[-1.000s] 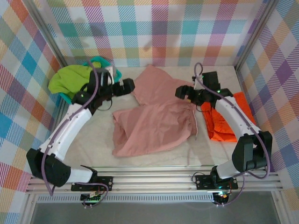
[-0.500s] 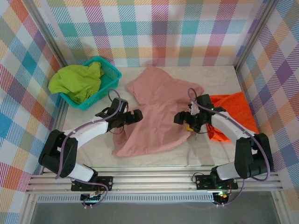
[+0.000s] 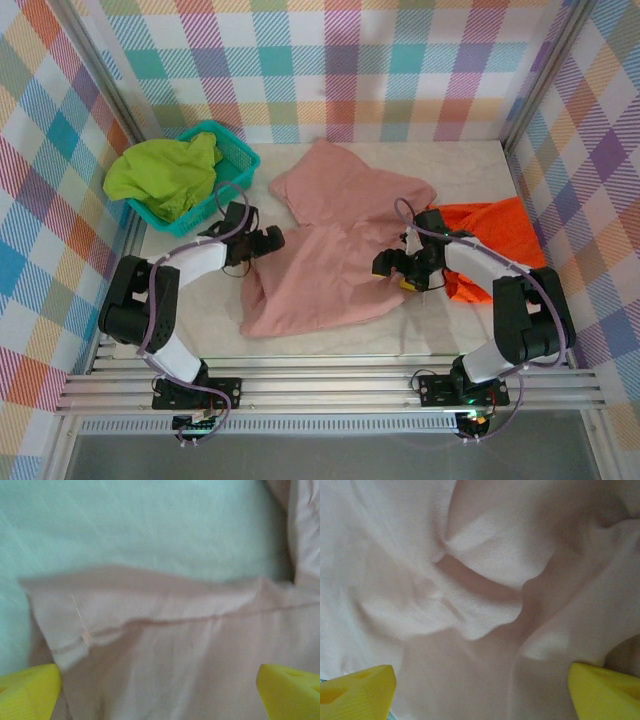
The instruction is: Fold and stack the shorts
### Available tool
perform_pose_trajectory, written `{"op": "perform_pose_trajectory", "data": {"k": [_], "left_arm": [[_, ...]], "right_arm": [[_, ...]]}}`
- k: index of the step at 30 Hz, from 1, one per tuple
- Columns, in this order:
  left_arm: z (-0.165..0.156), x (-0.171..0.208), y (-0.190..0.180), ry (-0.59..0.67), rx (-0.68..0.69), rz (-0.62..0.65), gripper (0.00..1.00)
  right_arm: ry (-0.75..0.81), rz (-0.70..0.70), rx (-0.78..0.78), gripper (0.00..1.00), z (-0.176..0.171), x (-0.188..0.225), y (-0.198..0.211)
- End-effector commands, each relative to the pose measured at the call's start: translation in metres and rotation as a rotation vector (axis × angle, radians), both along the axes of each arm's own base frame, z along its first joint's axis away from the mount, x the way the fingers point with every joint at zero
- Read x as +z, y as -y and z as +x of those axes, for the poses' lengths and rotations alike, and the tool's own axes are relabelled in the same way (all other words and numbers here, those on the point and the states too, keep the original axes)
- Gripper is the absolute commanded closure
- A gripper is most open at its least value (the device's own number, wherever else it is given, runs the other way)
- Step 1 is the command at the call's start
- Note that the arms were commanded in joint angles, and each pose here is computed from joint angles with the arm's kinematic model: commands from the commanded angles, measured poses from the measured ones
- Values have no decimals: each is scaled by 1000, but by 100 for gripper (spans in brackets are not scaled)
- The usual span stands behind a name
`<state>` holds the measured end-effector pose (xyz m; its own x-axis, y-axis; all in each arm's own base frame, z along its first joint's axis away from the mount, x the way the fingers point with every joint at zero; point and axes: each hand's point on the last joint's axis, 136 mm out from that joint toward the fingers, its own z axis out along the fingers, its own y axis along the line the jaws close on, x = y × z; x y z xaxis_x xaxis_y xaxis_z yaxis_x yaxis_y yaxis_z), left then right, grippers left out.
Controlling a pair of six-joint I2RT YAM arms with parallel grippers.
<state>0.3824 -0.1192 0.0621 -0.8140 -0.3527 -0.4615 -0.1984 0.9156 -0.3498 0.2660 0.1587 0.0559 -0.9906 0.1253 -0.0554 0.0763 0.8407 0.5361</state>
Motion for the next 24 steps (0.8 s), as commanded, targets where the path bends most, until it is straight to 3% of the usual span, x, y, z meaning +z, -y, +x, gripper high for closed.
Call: {"op": "perform_pose_trajectory", "data": {"k": [1, 5, 14, 20, 24], "left_arm": [[25, 52, -6, 116, -42, 21, 0], [16, 56, -23, 57, 6, 20, 2], [-16, 18, -40, -46, 57, 72, 24], [-15, -3, -36, -78, 53, 58, 34], [0, -3, -28, -37, 34, 22, 42]], "right_arm": [[-11, -22, 28, 11, -5, -5, 3], [9, -13, 27, 11, -2, 1, 2], [70, 3, 32, 11, 3, 21, 0], [65, 8, 28, 11, 1, 20, 0], [63, 12, 26, 11, 0, 20, -1]]}}
